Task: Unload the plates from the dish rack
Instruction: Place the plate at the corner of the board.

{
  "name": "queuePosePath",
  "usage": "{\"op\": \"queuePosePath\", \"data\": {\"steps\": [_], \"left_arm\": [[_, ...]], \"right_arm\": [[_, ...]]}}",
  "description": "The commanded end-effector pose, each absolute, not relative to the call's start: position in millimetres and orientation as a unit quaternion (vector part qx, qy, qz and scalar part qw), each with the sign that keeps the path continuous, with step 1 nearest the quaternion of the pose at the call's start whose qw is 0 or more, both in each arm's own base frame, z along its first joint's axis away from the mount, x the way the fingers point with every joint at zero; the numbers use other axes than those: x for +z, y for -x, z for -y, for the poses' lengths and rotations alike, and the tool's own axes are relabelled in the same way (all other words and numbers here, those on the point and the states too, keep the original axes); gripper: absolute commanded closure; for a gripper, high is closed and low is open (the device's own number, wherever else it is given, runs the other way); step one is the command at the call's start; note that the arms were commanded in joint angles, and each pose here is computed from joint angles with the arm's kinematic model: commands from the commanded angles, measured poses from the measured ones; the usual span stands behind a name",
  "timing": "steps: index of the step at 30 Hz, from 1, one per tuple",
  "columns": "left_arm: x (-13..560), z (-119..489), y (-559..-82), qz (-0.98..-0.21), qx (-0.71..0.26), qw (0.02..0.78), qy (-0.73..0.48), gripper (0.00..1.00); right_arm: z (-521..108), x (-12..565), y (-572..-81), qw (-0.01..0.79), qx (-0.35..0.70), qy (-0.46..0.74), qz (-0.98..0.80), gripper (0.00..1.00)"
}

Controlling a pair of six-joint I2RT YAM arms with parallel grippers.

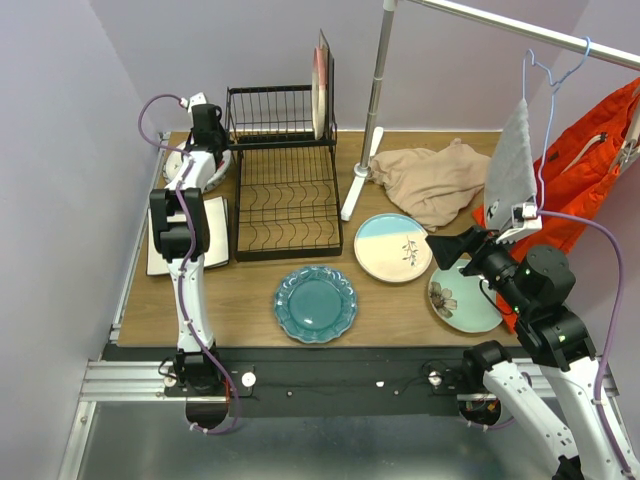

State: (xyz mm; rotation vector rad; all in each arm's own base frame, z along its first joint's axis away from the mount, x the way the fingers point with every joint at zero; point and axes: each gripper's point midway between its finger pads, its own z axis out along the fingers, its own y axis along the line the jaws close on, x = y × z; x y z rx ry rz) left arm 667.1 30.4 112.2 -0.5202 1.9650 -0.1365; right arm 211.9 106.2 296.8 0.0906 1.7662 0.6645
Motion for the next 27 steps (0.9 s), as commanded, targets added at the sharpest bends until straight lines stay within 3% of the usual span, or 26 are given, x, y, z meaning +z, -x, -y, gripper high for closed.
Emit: {"op": "queuePosePath", "data": {"steps": [1,15,27], "left_arm": [[110.3,-31.7,-664.8,-0.822,-0.066,0.517,0.231,0.73],[92.7,-56.0,-648.3,-0.821,-0.084,0.485,0.290,0.72],[87.6,-134.6,-607.9,-0.811,0.023,0.441,0.384,0.72]], "right_arm": [[-101.0,302.1,-213.9,0.603,0.273,-0.038,-0.748,0.01],[-101.4,301.9,-212.7,0.604,0.274,-0.035,-0.748,0.01],[-101.3,301.0,-213.7,0.603,0.274,-0.037,-0.749,0.01]]}}
